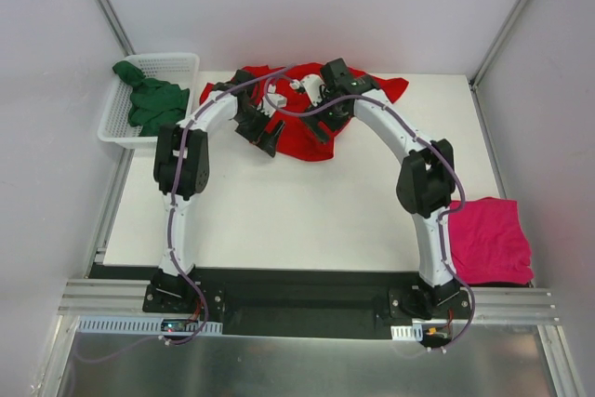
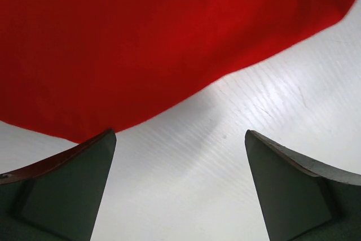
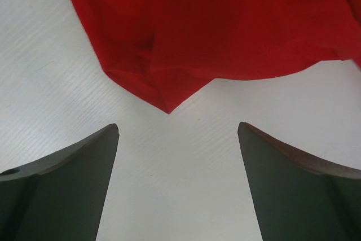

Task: Fold and stack the t-shirts
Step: Flatten out the tshirt

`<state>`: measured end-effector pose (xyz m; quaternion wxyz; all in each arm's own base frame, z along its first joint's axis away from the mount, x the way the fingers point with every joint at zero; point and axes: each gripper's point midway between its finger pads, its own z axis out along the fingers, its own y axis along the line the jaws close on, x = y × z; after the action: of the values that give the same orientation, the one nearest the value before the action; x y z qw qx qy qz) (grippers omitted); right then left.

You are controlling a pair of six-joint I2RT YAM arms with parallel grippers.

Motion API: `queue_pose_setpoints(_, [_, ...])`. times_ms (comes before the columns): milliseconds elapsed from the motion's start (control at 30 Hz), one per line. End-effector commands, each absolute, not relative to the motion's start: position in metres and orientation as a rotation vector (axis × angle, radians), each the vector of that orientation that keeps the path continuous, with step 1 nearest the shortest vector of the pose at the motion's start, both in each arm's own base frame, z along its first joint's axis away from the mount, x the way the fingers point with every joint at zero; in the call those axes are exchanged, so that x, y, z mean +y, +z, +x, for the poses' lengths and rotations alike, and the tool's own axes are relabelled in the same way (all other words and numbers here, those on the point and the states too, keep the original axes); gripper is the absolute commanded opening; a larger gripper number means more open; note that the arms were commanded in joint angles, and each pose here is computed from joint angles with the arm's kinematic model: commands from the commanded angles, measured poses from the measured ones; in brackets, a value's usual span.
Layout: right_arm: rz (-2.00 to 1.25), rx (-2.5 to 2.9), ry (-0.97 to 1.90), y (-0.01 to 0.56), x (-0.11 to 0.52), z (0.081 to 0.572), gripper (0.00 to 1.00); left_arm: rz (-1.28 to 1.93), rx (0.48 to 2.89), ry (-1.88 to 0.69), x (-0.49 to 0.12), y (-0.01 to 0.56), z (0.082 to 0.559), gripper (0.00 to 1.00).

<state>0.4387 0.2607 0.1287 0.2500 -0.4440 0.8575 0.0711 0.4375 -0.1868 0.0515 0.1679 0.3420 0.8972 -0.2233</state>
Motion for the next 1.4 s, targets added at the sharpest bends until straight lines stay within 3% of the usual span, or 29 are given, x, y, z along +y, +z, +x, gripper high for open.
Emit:
queue_pose_setpoints(0, [-1.119,2.320,0.078,0.130,0.255,0.453,0.89,0.947,2.625,-0.506,-0.174,0.040,0.450,0.99])
queue_pose_setpoints(233, [-1.129,2.354,0.425,0.121,0.269,0.429,0.86,0.933,2.620,-0.373,-0.161,0.035,0.473,0.99])
queue_pose_setpoints(333, [-1.141,2.381,0.472,0.113,0.272,0.425,0.85,0.941,2.645,-0.385,-0.158,0.029,0.464,0.89])
queue_pose_setpoints(367, [-1.141,2.385,0.477,0.111,0.272,0.425,0.82,0.948,2.645,-0.407,-0.161,0.028,0.460,0.72])
queue_pose_setpoints(433, [-1.152,2.368,0.484,0.108,0.274,0.426,0.81,0.942,2.664,-0.435,-0.160,0.028,0.449,0.60])
queue_pose_setpoints(533, [-1.182,2.335,0.476,0.105,0.273,0.426,0.70,0.946,2.682,-0.474,-0.161,0.030,0.433,0.32])
queue_pose_setpoints(567, [-1.188,2.343,0.484,0.102,0.274,0.424,0.70,0.942,2.684,-0.477,-0.160,0.031,0.430,0.18])
queue_pose_setpoints(667, [-1.192,2.359,0.515,0.097,0.276,0.418,0.70,0.936,2.689,-0.482,-0.158,0.037,0.422,0.01])
queue_pose_setpoints(767, [-1.194,2.380,0.501,0.090,0.274,0.414,0.77,0.942,2.678,-0.485,-0.156,0.047,0.412,0.00])
queue_pose_setpoints(1100, [-1.319,2.410,0.502,0.072,0.272,0.375,0.78,0.954,2.653,-0.424,-0.141,0.085,0.380,0.00])
queue_pose_setpoints(1167, [-1.342,2.404,0.498,0.073,0.273,0.367,0.69,0.952,2.652,-0.427,-0.140,0.089,0.376,0.00])
queue_pose_setpoints(1200, [-1.351,2.416,0.493,0.070,0.270,0.361,0.59,0.948,2.652,-0.424,-0.139,0.093,0.372,0.00])
queue_pose_setpoints(1233, [-1.357,2.420,0.496,0.070,0.269,0.358,0.31,0.947,2.649,-0.422,-0.138,0.095,0.370,0.00])
queue_pose_setpoints(1300, [-1.356,2.425,0.483,0.077,0.264,0.353,0.05,0.957,2.649,-0.416,-0.135,0.098,0.363,0.00])
queue_pose_setpoints(1367, [-1.378,2.401,0.465,0.090,0.259,0.350,0.01,0.971,2.642,-0.391,-0.131,0.101,0.361,0.00])
